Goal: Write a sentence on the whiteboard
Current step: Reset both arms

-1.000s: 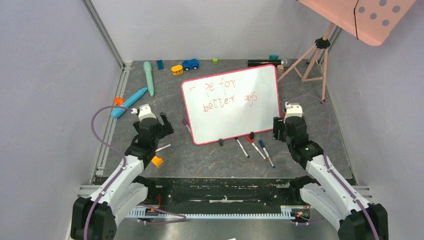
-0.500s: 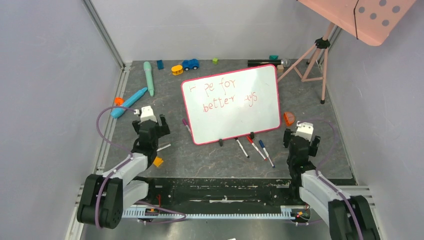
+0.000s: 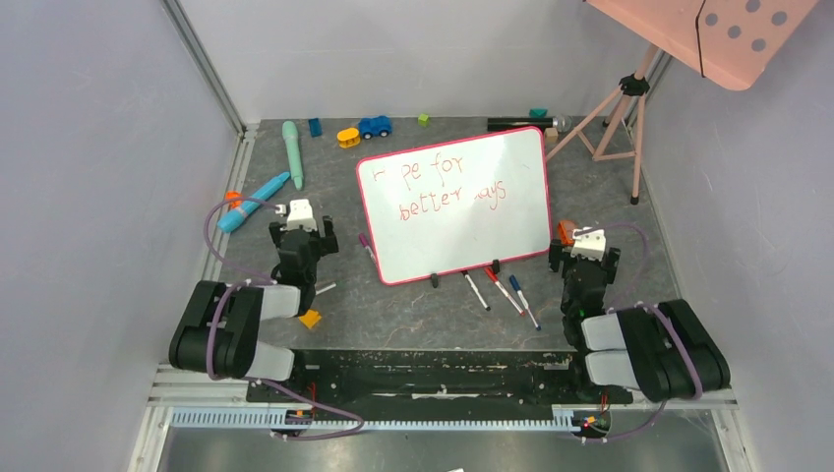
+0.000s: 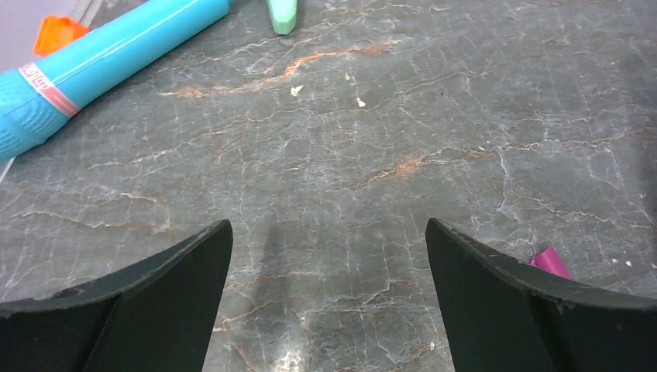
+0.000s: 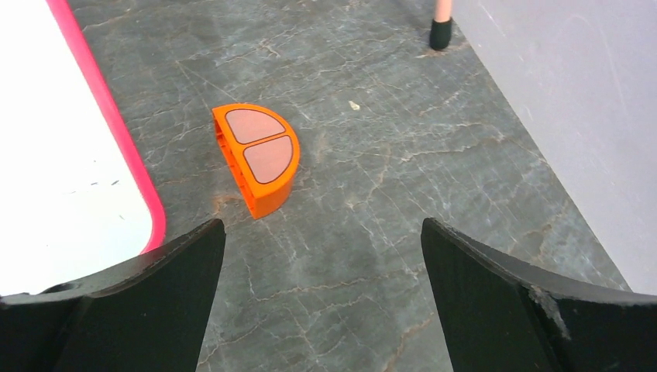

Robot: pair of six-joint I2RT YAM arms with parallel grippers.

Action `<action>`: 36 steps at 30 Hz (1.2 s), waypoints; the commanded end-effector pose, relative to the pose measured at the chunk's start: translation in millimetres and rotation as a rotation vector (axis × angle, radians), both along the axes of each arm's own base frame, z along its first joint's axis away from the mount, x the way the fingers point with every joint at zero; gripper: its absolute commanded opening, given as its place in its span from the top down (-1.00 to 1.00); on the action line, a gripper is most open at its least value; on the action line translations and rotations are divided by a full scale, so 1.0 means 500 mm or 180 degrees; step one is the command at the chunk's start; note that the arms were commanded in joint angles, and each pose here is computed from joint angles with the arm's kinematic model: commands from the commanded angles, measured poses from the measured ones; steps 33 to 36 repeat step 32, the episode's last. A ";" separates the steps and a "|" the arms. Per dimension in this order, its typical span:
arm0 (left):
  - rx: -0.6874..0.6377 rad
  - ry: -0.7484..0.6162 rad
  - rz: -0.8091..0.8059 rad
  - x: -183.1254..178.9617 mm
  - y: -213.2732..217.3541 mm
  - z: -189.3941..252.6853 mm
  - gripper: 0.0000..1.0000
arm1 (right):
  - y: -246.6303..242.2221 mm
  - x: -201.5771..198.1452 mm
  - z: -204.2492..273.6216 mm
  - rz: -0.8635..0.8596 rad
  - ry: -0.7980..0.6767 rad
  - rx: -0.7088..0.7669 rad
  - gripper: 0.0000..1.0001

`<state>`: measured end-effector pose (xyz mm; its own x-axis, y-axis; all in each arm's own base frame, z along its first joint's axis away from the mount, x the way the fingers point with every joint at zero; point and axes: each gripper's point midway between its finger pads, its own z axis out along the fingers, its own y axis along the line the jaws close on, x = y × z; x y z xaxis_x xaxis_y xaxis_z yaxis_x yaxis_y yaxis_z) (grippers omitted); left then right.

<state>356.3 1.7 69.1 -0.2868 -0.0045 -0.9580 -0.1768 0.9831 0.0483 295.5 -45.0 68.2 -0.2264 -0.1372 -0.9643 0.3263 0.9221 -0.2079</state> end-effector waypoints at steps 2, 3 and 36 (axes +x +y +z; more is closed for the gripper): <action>0.0049 -0.0359 -0.0253 0.044 -0.008 0.049 -0.99 | 0.025 0.004 0.022 0.0390 -0.0296 -0.0034 -0.96; 0.0033 -0.0369 -0.0311 0.041 -0.011 0.042 -0.99 | 0.028 -0.003 0.022 0.0431 -0.0321 -0.0041 -0.96; 0.0022 -0.0406 -0.0318 0.044 -0.008 0.042 -0.99 | 0.009 -0.012 0.034 0.0235 -0.0447 -0.0016 -0.96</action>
